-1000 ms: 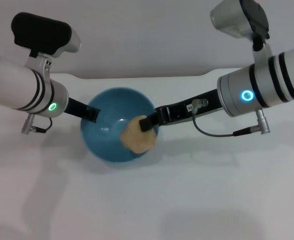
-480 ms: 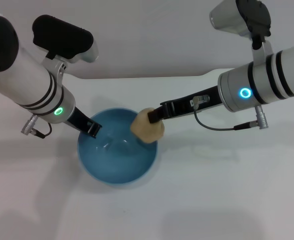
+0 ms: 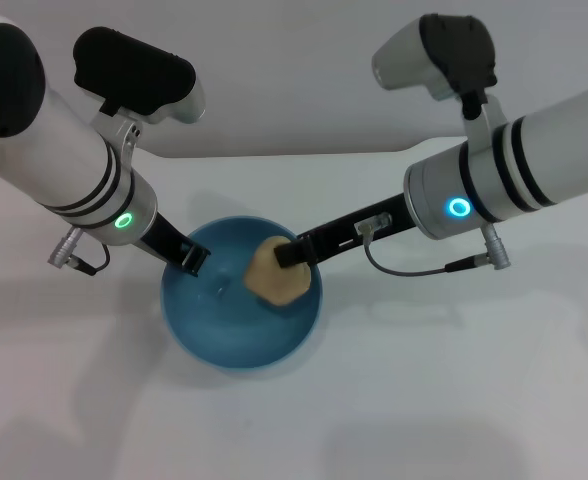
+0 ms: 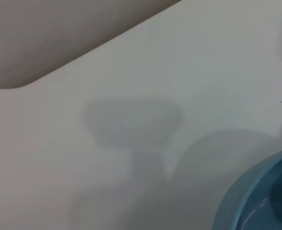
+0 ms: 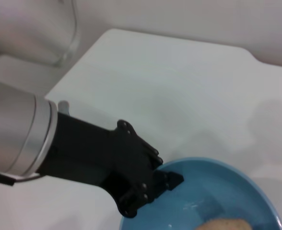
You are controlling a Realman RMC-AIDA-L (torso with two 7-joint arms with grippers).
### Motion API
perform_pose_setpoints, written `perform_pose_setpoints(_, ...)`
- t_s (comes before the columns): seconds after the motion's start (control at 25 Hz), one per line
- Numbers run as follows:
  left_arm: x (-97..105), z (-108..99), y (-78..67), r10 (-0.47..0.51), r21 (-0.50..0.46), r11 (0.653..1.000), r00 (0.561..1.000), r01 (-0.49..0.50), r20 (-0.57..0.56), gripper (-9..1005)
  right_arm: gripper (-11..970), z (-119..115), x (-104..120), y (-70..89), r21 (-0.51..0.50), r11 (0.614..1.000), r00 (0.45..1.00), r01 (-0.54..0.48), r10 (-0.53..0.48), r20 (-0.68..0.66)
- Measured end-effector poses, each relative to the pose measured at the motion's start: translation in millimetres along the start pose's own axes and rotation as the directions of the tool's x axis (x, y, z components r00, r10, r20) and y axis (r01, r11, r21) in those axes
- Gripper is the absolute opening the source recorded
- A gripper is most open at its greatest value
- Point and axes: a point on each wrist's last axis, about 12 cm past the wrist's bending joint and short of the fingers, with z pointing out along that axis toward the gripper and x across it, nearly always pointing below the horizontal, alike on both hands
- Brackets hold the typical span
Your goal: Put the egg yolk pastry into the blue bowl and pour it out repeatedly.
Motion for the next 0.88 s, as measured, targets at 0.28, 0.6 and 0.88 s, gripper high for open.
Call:
perform_pose_setpoints(0.28, 1, 0, -0.1, -0.001, 0.002, 1.0, 1.0, 0.001, -0.004, -2, 53, -1, 0, -3.0, 0.013, 0.997, 0.997, 0.072, -0.073, 0.022)
perform_pose_setpoints(0.6, 2, 1, -1.0, 0.007, 0.0, 1.0, 1.0, -0.007, -0.001, -2, 304, -14, -7, -4.2, -0.006, 0.999, 0.993, 0.046, -0.045, 0.11)
perform_pose_setpoints(0.88, 7, -10, 2.4, -0.008, -0.008, 1.0, 0.992, 0.009, 0.126, -2, 326, -67, 4, -28.4, -0.018, 0.996, 0.948, -0.084, 0.086, 0.307)
